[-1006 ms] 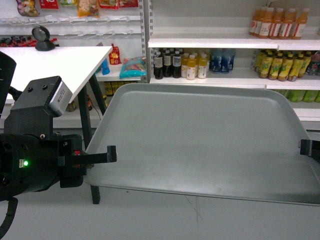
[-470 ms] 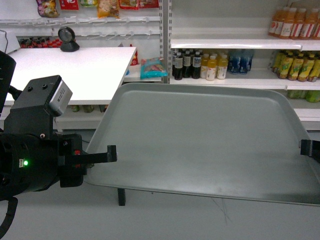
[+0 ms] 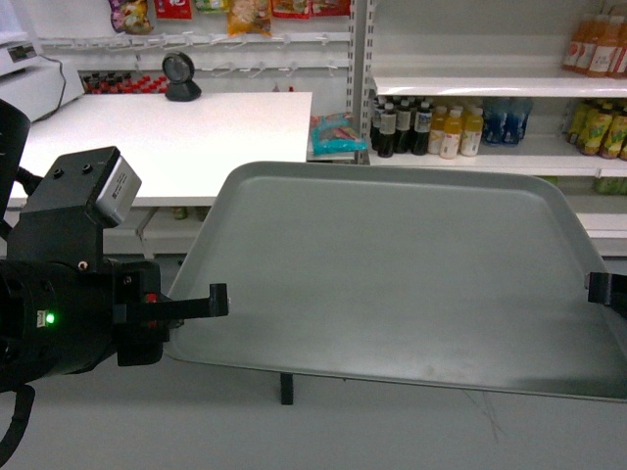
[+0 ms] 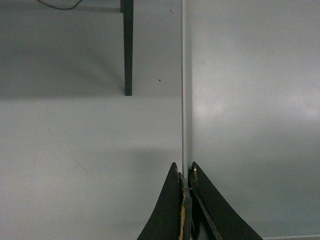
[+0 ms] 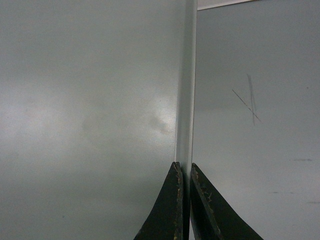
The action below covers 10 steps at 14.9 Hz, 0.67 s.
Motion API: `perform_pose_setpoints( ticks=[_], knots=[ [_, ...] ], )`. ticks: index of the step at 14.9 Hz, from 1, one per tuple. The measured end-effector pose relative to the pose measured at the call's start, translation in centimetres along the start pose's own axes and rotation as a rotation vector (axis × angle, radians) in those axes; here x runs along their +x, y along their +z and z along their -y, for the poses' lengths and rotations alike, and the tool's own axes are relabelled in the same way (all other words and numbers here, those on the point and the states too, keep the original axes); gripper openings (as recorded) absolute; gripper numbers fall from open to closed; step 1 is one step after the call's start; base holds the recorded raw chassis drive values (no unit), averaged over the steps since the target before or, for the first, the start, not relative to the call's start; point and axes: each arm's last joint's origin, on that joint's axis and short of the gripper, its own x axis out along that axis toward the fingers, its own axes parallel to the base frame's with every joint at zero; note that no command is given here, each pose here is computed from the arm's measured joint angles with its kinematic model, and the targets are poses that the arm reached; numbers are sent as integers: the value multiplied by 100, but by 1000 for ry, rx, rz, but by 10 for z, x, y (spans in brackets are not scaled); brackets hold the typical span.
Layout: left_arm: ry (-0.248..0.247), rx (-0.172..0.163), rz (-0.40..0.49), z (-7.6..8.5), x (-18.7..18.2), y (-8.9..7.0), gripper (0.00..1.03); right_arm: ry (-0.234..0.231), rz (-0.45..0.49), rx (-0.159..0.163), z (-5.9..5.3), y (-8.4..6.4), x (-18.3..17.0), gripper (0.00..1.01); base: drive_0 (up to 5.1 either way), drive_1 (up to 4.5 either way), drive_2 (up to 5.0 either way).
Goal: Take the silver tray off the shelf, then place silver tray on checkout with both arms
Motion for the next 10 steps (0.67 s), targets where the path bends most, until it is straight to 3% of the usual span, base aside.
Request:
perform_pose_setpoints(
  ticks=[10],
  knots=[
    [0, 0, 1, 0, 0, 0, 2, 1, 1, 0, 0, 0, 0, 3, -503, 242, 242]
  ],
)
